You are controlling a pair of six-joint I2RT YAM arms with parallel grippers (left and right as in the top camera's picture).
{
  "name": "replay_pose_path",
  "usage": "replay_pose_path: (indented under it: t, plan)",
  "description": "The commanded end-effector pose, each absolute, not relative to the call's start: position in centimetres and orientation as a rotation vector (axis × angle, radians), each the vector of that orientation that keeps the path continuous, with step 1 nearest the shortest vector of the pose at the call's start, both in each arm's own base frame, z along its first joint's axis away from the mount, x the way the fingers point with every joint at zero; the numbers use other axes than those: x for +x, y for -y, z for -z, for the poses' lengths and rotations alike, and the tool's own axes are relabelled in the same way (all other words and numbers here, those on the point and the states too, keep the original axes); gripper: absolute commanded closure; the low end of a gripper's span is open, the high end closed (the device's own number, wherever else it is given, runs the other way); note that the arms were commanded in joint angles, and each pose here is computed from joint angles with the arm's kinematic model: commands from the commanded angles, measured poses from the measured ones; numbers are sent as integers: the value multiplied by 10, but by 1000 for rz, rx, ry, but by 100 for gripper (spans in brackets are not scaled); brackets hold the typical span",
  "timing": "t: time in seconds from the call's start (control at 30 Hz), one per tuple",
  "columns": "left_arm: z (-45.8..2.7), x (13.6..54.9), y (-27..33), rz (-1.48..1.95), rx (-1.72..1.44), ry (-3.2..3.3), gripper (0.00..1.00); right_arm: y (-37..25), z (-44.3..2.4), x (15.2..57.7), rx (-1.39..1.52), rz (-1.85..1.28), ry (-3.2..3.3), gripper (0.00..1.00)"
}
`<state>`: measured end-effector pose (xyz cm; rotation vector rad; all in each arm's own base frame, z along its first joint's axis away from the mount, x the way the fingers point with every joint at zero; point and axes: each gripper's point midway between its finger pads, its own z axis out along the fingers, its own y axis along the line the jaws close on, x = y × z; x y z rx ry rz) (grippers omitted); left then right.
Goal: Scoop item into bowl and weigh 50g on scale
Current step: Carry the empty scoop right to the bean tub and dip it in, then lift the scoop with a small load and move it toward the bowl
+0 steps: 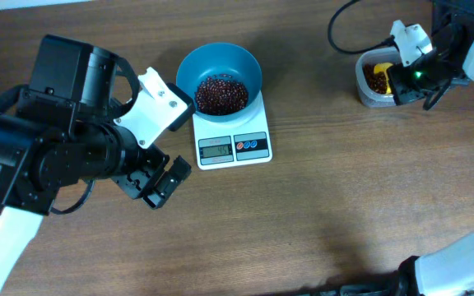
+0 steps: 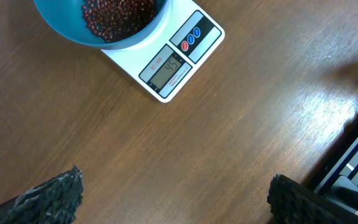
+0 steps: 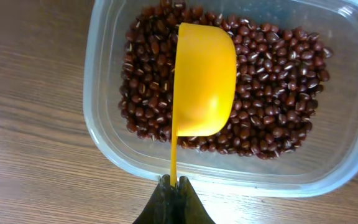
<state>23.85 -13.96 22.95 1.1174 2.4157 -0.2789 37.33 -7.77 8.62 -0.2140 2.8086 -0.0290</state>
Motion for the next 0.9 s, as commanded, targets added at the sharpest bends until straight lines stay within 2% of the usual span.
replay_pose_path:
  t: [0.0,0.1,0.6,0.87]
  plan:
    - [-236,238,143,301,1103,-2399,1,88,-85,369,-7,-130,-2793,96]
    - [-236,238,143,301,1103,-2399,1,91,-90,369,53,-282,-2737,96]
    - [-236,238,143,301,1103,-2399,1,97,-110,370,158,-578,-2574,96]
    - [-236,238,143,301,1103,-2399,1,59,-141,377,104,-910,-2395,96]
